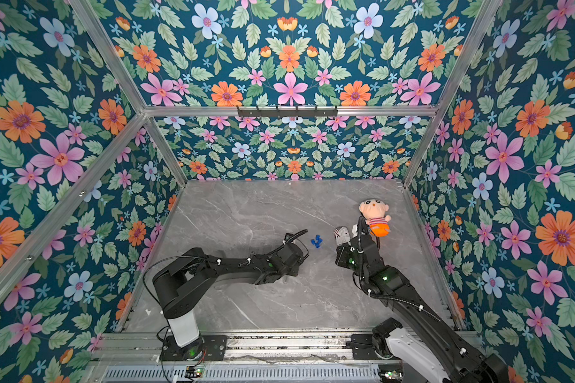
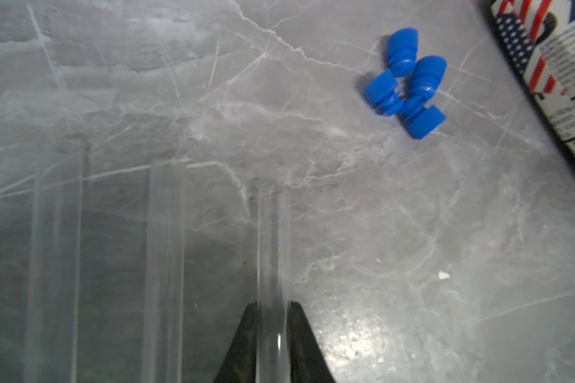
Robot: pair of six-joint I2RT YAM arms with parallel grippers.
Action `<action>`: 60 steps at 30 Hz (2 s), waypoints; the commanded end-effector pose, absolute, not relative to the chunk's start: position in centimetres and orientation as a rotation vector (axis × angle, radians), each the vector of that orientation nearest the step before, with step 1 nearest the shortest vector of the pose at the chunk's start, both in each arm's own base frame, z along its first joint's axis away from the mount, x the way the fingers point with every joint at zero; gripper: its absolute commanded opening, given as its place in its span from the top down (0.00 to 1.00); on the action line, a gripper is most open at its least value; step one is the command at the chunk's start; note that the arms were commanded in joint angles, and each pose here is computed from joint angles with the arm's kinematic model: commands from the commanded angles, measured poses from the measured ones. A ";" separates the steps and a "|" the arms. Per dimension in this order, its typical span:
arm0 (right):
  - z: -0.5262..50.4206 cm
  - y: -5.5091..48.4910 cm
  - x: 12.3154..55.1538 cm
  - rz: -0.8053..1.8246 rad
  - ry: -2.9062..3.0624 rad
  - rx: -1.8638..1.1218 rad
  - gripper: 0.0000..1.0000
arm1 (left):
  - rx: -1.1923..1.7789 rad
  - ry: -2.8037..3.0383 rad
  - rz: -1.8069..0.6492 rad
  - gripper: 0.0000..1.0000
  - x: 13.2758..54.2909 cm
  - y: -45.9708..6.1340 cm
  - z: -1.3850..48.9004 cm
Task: Remove stoppers from test tubes
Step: Place the test tube at the center of the board, then place the stopper at the center of the board.
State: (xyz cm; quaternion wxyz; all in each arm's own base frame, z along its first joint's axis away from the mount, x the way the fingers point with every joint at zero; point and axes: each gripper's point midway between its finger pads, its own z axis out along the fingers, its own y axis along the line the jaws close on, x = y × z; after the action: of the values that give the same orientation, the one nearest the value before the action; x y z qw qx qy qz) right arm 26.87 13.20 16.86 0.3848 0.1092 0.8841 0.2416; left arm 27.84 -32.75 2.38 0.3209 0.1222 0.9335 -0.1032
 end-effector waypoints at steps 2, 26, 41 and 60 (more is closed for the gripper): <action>16.7 13.2 27.0 0.614 2.254 0.275 1.00 | 0.299 2.475 -0.229 0.79 27.7 -32.0 1.8; 17.0 13.8 27.9 0.612 2.263 0.269 1.00 | 0.384 2.315 -0.308 0.59 29.0 -33.6 8.2; 16.1 15.1 33.3 0.440 2.378 0.257 1.00 | 0.333 2.079 -0.396 0.56 27.8 -29.8 17.0; 5.9 16.4 40.3 0.137 2.615 0.319 0.99 | 0.291 2.060 -0.388 0.55 26.0 -26.1 16.4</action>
State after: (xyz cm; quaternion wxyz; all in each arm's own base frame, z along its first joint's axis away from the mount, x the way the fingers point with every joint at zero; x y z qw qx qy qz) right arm 39.86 17.13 6.46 0.2505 0.1132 0.9583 0.0783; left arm 25.76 -26.24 15.88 0.4790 0.1312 0.8537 -0.1568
